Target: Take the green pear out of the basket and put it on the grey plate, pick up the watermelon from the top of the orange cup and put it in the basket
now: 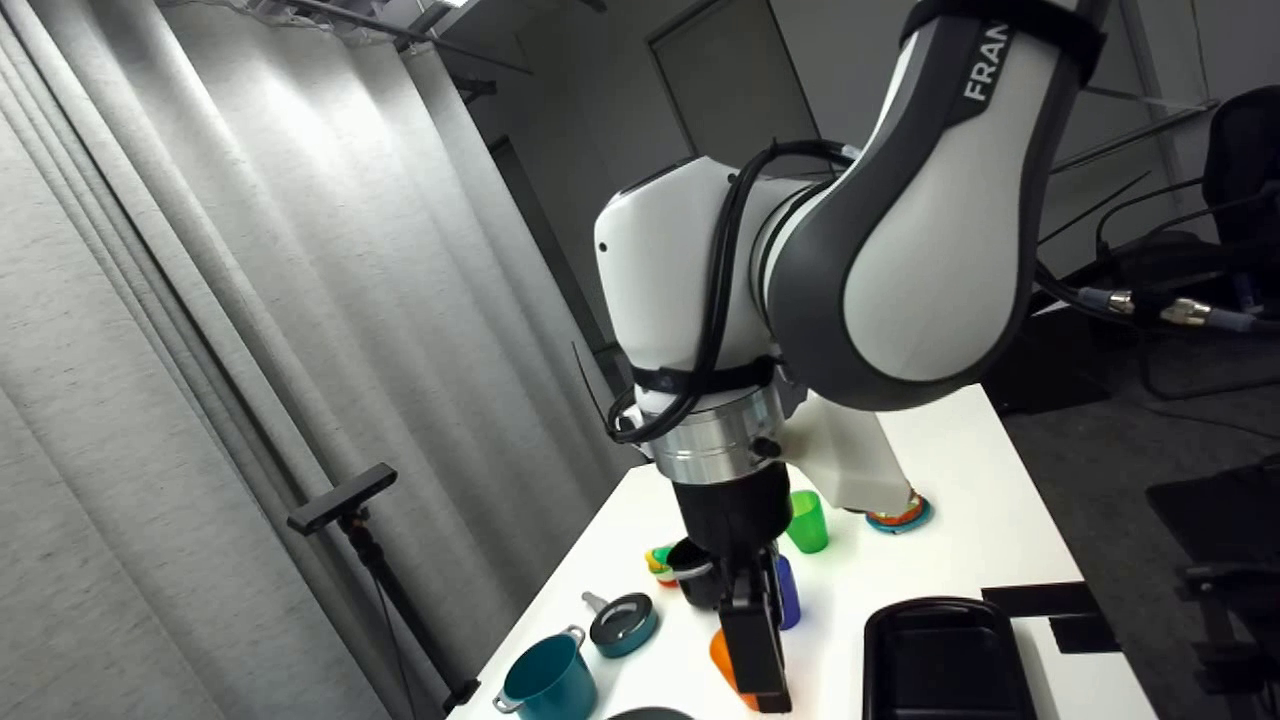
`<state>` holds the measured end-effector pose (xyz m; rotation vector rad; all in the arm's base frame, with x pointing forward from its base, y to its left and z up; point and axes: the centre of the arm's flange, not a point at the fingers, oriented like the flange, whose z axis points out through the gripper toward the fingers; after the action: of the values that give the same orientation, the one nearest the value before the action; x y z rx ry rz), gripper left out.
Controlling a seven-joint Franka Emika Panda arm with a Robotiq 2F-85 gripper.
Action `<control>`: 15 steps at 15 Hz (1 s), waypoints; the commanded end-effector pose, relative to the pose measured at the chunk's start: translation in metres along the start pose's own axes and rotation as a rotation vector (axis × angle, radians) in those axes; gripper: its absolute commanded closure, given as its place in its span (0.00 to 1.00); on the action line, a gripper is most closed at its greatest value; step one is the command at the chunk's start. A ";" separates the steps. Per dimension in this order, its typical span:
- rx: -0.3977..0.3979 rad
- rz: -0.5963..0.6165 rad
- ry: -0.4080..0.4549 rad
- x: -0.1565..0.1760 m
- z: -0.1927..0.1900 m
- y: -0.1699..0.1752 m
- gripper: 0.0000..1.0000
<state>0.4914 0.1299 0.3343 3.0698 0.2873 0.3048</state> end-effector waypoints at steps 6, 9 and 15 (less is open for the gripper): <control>-0.062 0.071 0.058 -0.020 -0.026 0.022 0.00; -0.073 0.087 0.063 -0.022 -0.029 0.027 0.00; -0.085 0.104 0.068 -0.023 -0.031 0.032 0.00</control>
<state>0.4799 0.0987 0.3572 3.0188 0.1545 0.3789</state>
